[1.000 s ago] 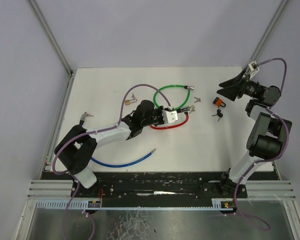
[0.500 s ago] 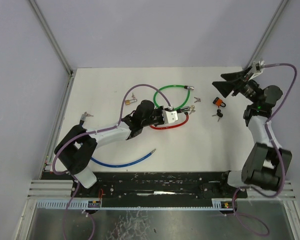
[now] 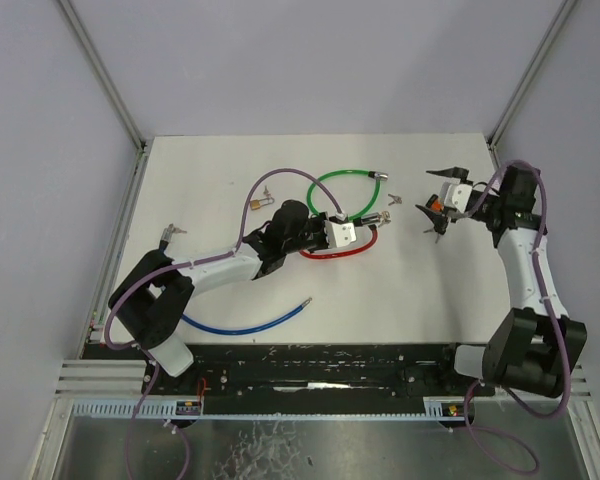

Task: Lock with the key
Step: Lock the lock.

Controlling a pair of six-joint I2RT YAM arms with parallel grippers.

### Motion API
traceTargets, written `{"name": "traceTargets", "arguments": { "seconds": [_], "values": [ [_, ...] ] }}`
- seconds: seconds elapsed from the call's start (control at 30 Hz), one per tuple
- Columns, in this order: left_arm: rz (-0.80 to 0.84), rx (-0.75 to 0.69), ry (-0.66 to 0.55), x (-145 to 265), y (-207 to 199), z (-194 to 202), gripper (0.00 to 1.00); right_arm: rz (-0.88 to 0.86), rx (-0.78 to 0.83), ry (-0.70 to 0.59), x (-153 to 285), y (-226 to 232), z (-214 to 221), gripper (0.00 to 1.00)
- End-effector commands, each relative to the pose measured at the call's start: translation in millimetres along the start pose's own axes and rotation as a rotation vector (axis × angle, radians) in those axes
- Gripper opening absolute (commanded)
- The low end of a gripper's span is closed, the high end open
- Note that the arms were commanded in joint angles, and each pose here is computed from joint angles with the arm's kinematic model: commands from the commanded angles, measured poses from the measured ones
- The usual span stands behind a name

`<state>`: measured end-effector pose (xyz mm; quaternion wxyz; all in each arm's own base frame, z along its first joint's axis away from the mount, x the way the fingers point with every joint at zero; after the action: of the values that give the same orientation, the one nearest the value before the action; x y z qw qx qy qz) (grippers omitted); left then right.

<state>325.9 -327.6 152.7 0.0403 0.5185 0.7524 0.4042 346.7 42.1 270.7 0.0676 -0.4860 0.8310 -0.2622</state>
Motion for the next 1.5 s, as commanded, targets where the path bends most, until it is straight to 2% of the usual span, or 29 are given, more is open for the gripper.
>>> {"name": "traceTargets", "arguments": {
  "seconds": [0.0,0.13,0.17,0.33,0.57,1.0,1.47],
  "values": [
    [0.091,0.037,0.036,6,-21,9,0.0,-0.267,0.489,-0.086,-2,47,-8,0.79],
    [0.1,0.038,0.039,5,-22,10,0.0,-0.369,0.55,-0.111,-15,55,-9,0.63],
    [0.101,0.039,0.041,6,-22,10,0.0,-0.384,0.571,-0.109,-19,58,-7,0.62],
    [0.102,0.038,0.039,5,-22,10,0.0,-0.39,0.655,-0.137,-34,63,-10,0.58],
    [0.11,0.036,0.046,4,-23,12,0.0,-0.369,0.755,-0.081,-48,54,-12,0.51],
    [0.114,0.038,0.042,4,-24,11,0.0,-0.393,0.818,-0.066,-57,61,-14,0.43],
    [0.119,0.037,0.037,4,-23,9,0.0,-0.415,0.885,-0.031,-62,67,-13,0.29]
  ]
}}
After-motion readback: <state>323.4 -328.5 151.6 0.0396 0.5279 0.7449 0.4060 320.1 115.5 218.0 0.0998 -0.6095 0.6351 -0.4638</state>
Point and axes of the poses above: each gripper's point midway between its finger pads, its own x axis back along the fingers, its own y axis along the line the jaws close on, z = x × y, the point moved 3 cm from there along x, back along the fingers, and after that the axes turned 12 degrees about -x, right-handed, at the moved point
